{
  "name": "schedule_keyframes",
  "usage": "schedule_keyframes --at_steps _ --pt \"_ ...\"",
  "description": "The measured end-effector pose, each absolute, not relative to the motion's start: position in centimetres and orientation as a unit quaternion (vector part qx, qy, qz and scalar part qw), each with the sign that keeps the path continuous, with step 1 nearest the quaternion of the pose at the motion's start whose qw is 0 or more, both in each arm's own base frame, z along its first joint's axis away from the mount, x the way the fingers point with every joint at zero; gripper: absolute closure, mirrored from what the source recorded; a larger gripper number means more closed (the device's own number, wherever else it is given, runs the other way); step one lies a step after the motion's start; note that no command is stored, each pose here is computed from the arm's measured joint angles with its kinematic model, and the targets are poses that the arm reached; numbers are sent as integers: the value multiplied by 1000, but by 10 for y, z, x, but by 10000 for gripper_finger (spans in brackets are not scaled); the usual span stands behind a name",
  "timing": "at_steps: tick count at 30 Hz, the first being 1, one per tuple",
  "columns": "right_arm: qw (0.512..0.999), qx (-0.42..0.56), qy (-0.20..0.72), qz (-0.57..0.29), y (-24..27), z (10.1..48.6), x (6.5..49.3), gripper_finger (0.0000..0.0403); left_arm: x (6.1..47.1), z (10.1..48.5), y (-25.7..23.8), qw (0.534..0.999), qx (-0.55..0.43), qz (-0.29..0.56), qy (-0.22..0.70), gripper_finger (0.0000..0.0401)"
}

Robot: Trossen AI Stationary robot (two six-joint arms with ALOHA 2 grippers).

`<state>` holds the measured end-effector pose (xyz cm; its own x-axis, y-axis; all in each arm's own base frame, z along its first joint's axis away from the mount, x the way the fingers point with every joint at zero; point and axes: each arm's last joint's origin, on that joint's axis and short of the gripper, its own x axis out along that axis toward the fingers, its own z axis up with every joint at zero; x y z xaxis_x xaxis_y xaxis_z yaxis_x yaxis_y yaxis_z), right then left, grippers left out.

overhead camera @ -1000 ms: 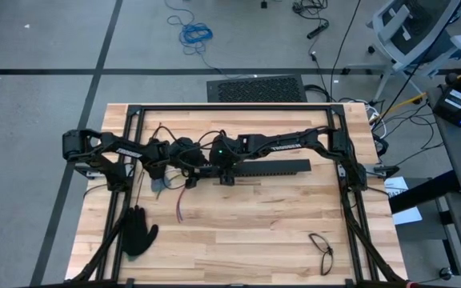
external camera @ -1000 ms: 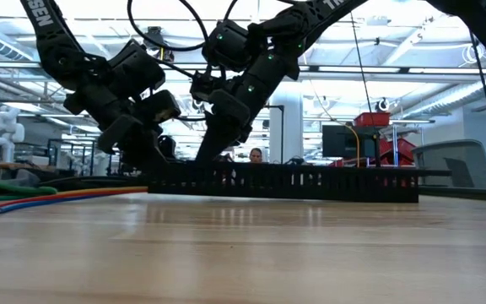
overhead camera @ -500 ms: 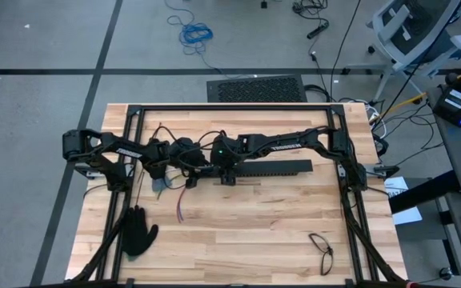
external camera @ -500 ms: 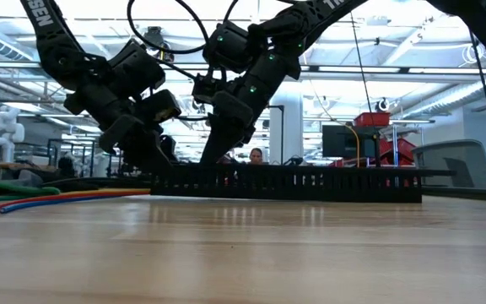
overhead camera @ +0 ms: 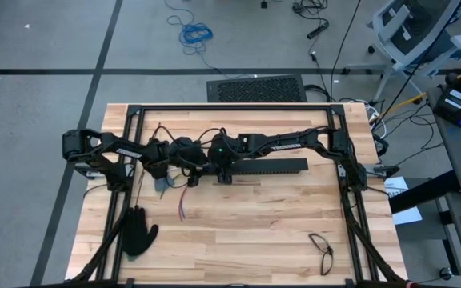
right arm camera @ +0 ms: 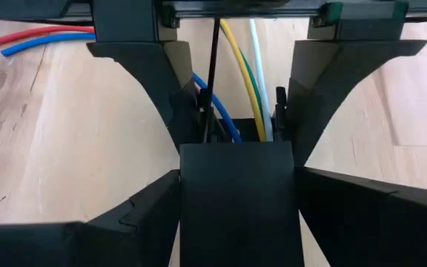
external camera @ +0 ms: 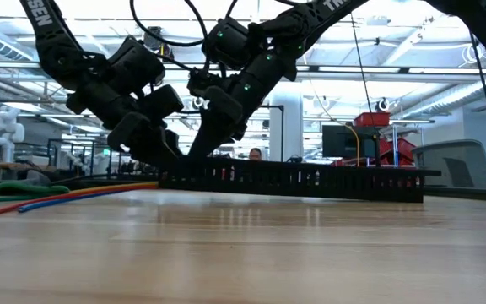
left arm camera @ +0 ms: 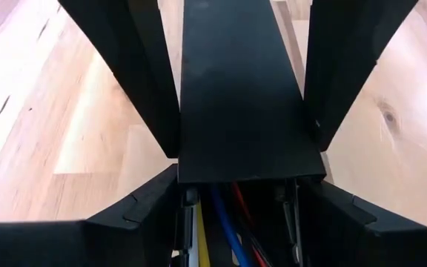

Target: Ziptie cables

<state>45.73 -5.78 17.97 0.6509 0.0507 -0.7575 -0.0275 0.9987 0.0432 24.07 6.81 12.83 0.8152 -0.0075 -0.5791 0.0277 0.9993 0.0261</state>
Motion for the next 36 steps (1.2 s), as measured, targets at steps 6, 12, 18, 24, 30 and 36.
schedule_keyframes --at_steps 6,12,18,24,30,36 --pt "909 16 416 24 -58 179 457 161 241 128 67 953 18 -9 303 175" --pt "909 17 416 26 -57 179 457 161 242 129 65 953 10 -8 303 175" --pt "909 17 416 26 -57 179 457 161 242 129 65 954 12 -8 298 175" --pt "908 15 418 28 -57 177 458 161 243 129 65 955 -3 -4 297 153" --pt "907 14 420 33 -57 175 458 161 242 129 65 954 -16 0 300 91" --pt "905 2 424 39 -56 173 459 161 242 128 65 953 -16 -1 301 45"
